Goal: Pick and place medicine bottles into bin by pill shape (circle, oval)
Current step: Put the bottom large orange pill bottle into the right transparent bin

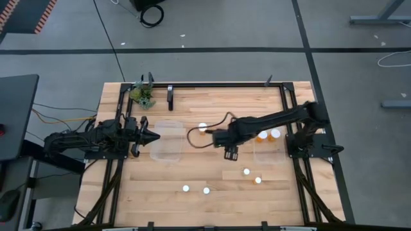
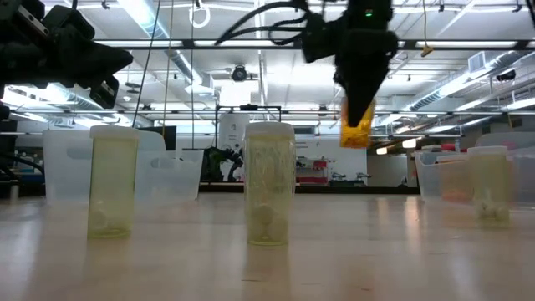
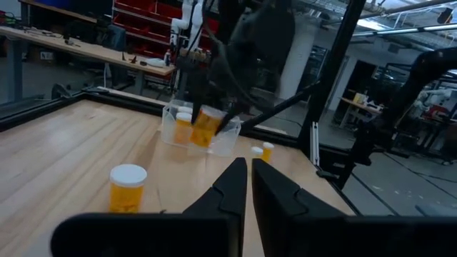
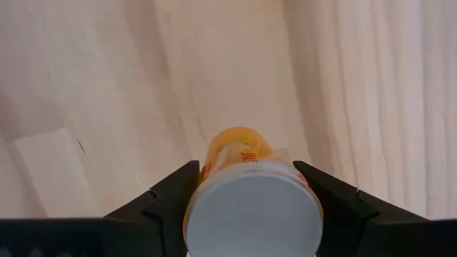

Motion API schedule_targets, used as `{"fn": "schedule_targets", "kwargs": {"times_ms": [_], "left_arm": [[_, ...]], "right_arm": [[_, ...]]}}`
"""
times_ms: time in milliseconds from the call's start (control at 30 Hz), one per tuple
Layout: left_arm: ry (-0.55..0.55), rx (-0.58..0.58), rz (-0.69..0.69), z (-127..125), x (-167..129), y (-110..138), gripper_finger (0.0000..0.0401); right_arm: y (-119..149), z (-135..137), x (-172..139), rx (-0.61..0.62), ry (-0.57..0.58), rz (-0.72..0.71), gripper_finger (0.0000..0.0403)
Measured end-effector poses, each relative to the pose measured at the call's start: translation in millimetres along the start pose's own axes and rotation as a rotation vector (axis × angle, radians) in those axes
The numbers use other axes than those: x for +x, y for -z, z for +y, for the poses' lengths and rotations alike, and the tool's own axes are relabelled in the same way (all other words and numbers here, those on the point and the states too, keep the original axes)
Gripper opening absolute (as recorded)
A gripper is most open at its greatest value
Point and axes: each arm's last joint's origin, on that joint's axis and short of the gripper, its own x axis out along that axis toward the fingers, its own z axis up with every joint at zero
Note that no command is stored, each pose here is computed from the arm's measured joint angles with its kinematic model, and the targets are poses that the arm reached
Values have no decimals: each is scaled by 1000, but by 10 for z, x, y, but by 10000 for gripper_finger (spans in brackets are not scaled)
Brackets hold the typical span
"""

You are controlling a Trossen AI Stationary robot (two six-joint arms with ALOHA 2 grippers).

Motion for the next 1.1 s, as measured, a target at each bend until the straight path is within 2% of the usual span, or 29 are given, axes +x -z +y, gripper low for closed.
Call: {"fn": "schedule_targets", "kwargs": {"times_ms": [333,567,733,1100], "left_arm": [[0,0,0,0,0,0,33],[0,0,0,0,0,0,32],[0,0,0,0,0,-1,26],[0,0,0,0,0,0,36]], "right_arm": [[643,-349,-356,253,-48,-64,225],[971,-473,-421,354,-96,-44,225],[1093,-508,-433,405,-141,-17,225],[1192,-539,-437,429,-123,60,225]]}}
